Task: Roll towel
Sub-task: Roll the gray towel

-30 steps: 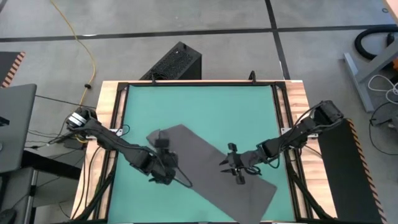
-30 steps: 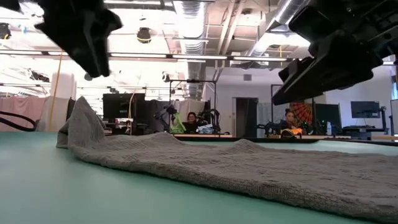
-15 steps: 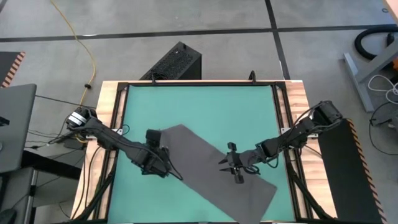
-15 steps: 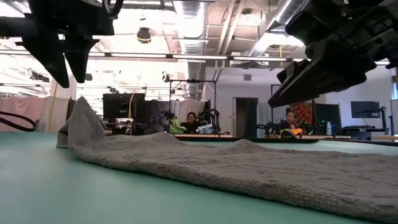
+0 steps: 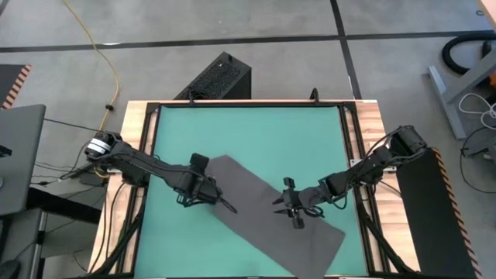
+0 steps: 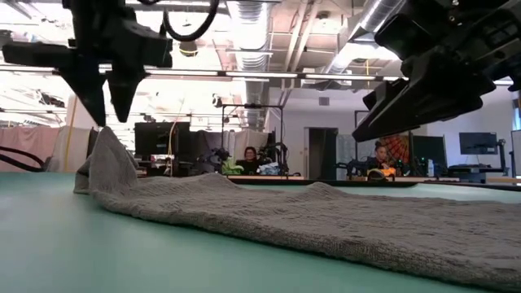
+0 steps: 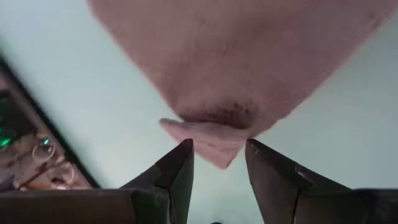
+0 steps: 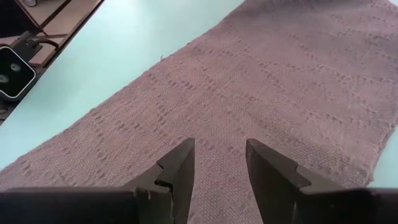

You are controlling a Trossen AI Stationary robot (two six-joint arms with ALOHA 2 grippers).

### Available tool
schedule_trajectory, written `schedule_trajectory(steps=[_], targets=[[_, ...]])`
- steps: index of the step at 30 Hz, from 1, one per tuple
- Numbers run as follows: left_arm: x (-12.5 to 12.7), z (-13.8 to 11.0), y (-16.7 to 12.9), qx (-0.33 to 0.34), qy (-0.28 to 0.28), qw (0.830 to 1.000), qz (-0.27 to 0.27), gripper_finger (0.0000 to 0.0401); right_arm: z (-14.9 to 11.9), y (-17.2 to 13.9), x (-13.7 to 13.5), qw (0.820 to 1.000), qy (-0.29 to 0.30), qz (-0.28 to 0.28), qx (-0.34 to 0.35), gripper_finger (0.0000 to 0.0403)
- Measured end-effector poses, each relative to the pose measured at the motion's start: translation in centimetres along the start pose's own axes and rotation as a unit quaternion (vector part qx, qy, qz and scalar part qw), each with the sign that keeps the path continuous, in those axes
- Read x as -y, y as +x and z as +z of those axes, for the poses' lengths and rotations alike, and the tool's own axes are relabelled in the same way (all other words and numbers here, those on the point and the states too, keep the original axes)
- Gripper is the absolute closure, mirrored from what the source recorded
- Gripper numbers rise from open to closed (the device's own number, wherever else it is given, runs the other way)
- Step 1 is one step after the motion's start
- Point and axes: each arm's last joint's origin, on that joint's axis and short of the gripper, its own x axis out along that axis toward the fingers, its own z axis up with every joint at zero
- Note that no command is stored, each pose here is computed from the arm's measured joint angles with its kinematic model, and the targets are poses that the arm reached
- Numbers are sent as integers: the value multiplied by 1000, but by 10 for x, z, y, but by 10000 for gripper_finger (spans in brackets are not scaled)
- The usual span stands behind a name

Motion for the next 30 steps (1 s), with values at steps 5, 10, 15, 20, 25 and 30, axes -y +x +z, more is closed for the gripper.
schedule_trajectory(steps=[5, 10, 15, 20, 25, 30], targets=[[1, -2, 11, -3, 41, 999, -18, 265, -1, 0, 0, 1000, -3, -1, -5, 235], [2, 2, 17, 19, 67, 997, -15, 265, -1, 0, 0, 1000, -5, -1, -6, 235], [-4, 3, 20, 26, 48, 998, -27, 274, -1, 0, 0, 1000, -4, -1, -6, 235], [-7, 3, 22, 28, 15, 997, -66, 346, 1, 0, -1, 1000, 15, 4, 7, 235], [-13, 4, 24, 30, -27, 997, -61, 397, -7, 10, -15, 997, 22, 68, 4, 235], [-22, 8, 18, 39, -26, 999, -20, 400, -27, 24, -35, 992, 10, 123, -37, 235]])
